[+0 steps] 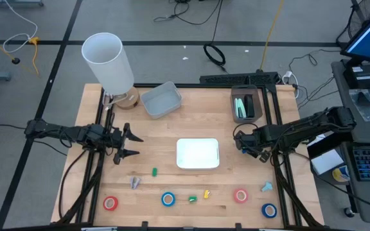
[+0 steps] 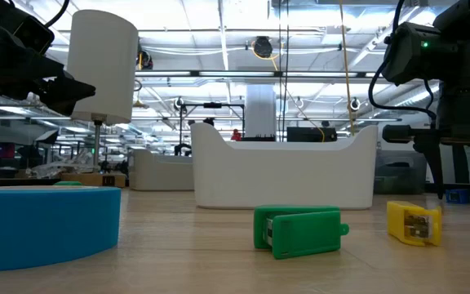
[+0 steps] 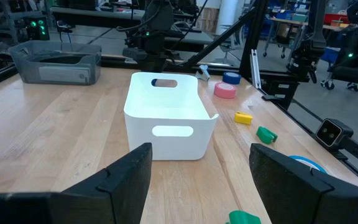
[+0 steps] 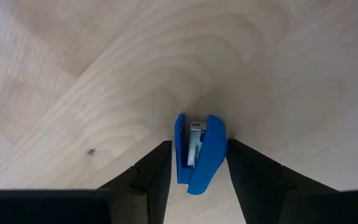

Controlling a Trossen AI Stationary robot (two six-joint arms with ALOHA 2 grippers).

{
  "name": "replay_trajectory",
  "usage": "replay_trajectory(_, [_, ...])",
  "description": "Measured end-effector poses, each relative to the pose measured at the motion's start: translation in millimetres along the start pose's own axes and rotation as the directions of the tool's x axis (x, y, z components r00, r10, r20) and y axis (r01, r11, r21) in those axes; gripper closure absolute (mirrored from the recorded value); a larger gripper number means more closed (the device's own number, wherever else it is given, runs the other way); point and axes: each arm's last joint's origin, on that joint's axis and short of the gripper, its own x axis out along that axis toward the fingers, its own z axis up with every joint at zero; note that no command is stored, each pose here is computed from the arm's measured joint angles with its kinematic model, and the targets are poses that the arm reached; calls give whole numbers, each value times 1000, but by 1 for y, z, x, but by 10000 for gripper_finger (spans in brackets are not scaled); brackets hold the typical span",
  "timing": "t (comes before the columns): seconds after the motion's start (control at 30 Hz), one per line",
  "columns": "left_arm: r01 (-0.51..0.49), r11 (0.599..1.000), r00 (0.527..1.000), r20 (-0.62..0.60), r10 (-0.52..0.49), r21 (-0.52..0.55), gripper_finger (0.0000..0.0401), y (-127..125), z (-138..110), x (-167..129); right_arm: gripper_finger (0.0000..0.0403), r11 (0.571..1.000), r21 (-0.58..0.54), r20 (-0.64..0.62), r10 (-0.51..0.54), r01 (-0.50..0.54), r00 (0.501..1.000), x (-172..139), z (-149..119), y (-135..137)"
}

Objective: Pick and place Stapler, Stapler remover, tape
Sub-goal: Put the blue stapler into the black bin

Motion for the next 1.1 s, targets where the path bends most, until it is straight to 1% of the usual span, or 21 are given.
replay_trajectory(0.23, [0,1000,1000,0,0,0,132,0,0,0,266,1000,-3,5,-5,5,1000,0,0,0])
replay_trajectory(0.63, [0,1000,1000,0,0,-4,132,0,0,0,340,1000,0,8,-16,16,1000,0,1,-2])
replay_trajectory(0.73, [0,1000,1000,0,0,-5,132,0,0,0,344,1000,-5,-4,-2,2,1000,-2,1,-2])
replay_trajectory(0.87, [0,1000,1000,0,0,-6,132,0,0,0,336,999,-21,-27,30,-30,999,-7,2,-2])
replay_trajectory(0.93, [0,1000,1000,0,0,-7,132,0,0,0,335,996,-28,-18,85,-85,996,-9,3,-1])
replay_trajectory(1.0, [0,1000,1000,0,0,-8,132,0,0,0,338,983,-42,0,182,-181,983,-13,3,3])
replay_trajectory(1.03, [0,1000,1000,0,0,-8,132,0,0,0,340,969,-51,5,241,-241,970,-16,3,6])
replay_trajectory(1.1, [0,1000,1000,0,0,-15,132,0,0,0,342,922,-67,24,383,-381,924,-23,2,13])
